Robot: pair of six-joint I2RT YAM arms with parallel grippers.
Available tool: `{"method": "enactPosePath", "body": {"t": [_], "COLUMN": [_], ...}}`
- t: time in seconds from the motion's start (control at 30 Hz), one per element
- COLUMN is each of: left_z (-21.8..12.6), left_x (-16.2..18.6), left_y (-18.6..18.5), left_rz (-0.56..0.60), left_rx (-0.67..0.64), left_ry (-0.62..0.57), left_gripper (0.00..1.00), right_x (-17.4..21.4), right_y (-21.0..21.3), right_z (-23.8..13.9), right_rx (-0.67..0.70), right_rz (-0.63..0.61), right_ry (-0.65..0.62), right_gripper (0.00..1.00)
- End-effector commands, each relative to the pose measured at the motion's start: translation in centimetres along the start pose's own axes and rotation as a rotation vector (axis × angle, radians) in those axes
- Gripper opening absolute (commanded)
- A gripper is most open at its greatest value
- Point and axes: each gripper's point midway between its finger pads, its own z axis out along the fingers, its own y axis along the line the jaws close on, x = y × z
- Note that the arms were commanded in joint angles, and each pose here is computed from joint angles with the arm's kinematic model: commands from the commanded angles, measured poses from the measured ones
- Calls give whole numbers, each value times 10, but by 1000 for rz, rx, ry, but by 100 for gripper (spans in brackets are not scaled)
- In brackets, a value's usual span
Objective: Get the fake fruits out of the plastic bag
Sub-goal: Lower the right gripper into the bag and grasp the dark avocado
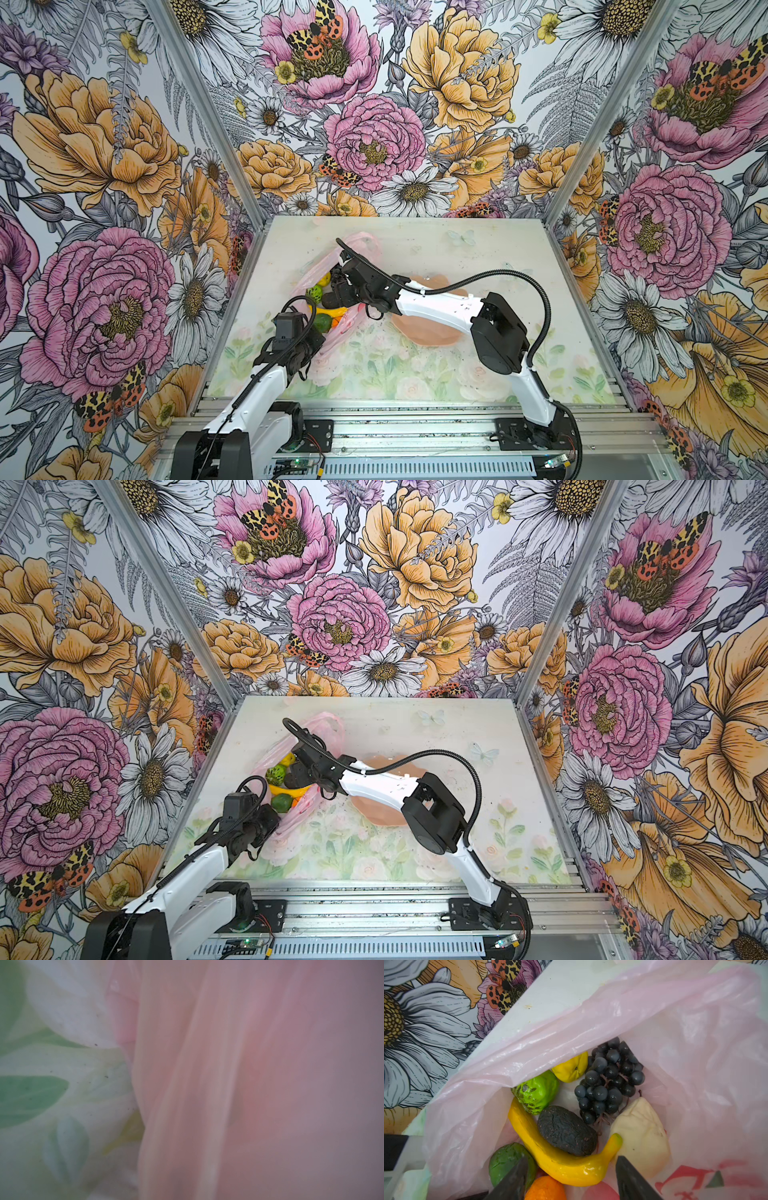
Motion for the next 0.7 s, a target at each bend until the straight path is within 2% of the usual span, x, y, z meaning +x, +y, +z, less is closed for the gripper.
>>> {"method": "enactPosePath", "body": {"t": [0.0, 0.27, 0.43, 0.67], "left_z": [-3, -2, -8, -17], "left_x": [-11, -10, -15, -17], "left_y": [-16, -15, -10, 0], "left_rz": [64, 64, 37, -3], "left_rx": [24, 4, 6, 3], "left_ry": [-48, -46, -79, -108], "left_gripper": [0, 0, 0, 0], "right_x": [-3, 0, 0, 9], "right_y": [-13, -2, 33, 42], "right_z": [10, 20, 27, 44], "right_rx": [32, -9, -99, -159], "right_rz": [27, 15, -161, -331], "right_ry": [9, 25, 22, 35], "right_gripper": [66, 64, 66, 71]}}
